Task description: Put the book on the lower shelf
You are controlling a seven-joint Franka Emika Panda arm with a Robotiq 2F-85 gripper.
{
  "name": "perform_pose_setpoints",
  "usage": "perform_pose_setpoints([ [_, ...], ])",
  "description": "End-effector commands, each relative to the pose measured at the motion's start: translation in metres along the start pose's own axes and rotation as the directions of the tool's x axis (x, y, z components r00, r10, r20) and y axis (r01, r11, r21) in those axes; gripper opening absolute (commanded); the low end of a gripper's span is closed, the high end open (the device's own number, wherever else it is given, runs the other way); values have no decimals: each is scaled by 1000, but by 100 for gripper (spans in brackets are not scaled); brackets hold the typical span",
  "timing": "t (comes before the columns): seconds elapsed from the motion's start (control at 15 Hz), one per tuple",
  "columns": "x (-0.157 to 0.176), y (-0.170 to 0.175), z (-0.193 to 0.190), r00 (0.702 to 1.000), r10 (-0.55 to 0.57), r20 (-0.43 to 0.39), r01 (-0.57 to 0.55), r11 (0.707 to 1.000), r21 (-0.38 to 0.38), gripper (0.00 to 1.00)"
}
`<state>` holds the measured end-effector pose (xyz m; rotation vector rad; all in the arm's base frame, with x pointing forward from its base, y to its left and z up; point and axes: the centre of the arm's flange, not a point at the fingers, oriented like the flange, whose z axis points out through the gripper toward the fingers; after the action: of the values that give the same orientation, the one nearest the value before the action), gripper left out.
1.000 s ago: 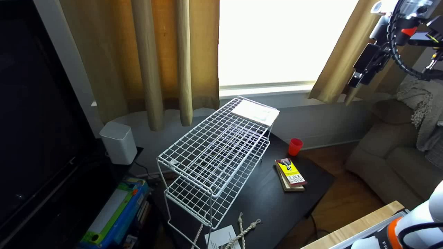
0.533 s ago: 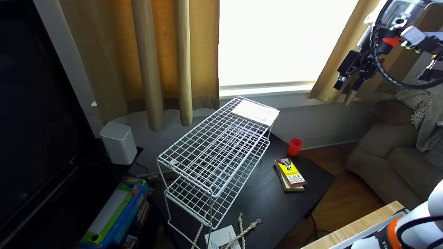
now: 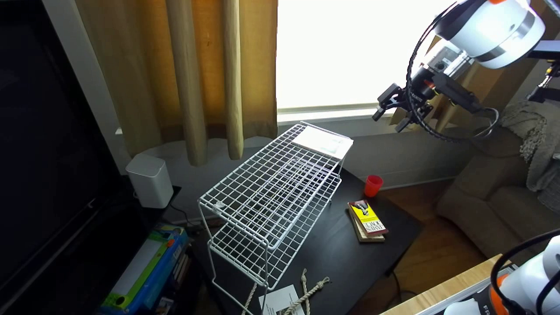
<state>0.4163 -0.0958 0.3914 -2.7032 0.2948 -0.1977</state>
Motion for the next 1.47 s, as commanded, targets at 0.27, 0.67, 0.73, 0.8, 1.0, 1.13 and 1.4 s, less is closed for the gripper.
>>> perform_pose_setpoints([
  [0.27, 13, -2, 32, 998, 62, 19, -63, 995, 76, 100],
  [0.67, 38, 36, 67, 969, 243, 37, -246, 951, 188, 100],
  [0.73, 41, 44, 77, 960, 274, 55, -280, 933, 225, 100],
  [0.8, 45, 52, 87, 950, 306, 56, -310, 918, 247, 100],
  [1.0, 56, 69, 115, 932, 354, 82, -361, 880, 307, 100],
  [1.13, 62, 76, 132, 923, 366, 115, -383, 861, 334, 100],
  [1.4, 76, 86, 165, 916, 360, 178, -401, 836, 374, 100],
])
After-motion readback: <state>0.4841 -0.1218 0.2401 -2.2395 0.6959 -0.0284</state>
